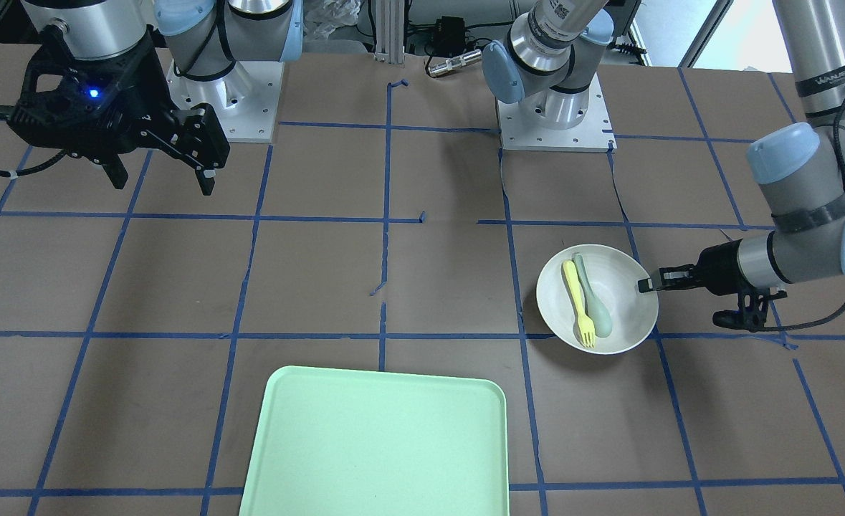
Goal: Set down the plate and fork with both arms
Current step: 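Close the left gripper on the plate rim and lift it, then carry the plate with the left gripper onto the mint-green tray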
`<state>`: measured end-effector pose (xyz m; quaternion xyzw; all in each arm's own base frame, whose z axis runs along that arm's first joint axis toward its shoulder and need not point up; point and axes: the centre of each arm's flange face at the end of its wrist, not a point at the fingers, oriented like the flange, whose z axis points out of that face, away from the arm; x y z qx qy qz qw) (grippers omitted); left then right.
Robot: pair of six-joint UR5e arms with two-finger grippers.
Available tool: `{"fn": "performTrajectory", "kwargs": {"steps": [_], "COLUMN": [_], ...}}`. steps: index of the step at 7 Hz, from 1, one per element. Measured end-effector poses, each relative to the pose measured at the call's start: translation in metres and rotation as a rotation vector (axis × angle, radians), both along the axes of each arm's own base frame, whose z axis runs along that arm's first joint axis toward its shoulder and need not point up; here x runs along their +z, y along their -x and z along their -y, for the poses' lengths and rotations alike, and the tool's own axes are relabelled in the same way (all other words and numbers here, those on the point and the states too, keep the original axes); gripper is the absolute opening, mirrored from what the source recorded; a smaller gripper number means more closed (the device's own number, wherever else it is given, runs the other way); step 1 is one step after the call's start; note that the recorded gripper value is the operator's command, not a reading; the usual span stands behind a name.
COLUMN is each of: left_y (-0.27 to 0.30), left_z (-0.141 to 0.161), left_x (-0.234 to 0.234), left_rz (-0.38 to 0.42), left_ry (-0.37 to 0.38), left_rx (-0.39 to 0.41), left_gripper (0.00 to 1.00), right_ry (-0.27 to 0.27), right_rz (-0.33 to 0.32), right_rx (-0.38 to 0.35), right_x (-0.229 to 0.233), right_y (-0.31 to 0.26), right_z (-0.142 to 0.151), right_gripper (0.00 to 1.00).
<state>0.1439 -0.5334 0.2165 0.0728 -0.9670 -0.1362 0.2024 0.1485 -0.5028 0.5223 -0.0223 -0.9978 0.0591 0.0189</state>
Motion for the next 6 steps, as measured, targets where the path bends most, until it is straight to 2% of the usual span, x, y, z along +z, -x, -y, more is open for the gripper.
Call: {"fn": "performTrajectory", "kwargs": {"steps": [2, 3, 6], "left_y": [-0.004, 0.002, 0.075], "left_z": [0.023, 0.045, 0.154], "left_x": [0.031, 0.048, 0.098], "left_rz": [0.002, 0.014, 0.047], "left_ry": [0.013, 0.041, 0.120], "left_rx": [-0.010, -0.019, -0.078], "left_gripper": [0.00, 0.00, 0.00], "right_ry": [0.000, 0.001, 0.002], "right_rz": [0.000, 0.000, -0.001], "right_rx": [0.000, 0.000, 0.001], "right_x": [0.000, 0.001, 0.001], "right_y": [0.000, 0.000, 0.000], "right_z": [0.000, 0.000, -0.001], "right_gripper": [1.00, 1.00, 1.00]}}
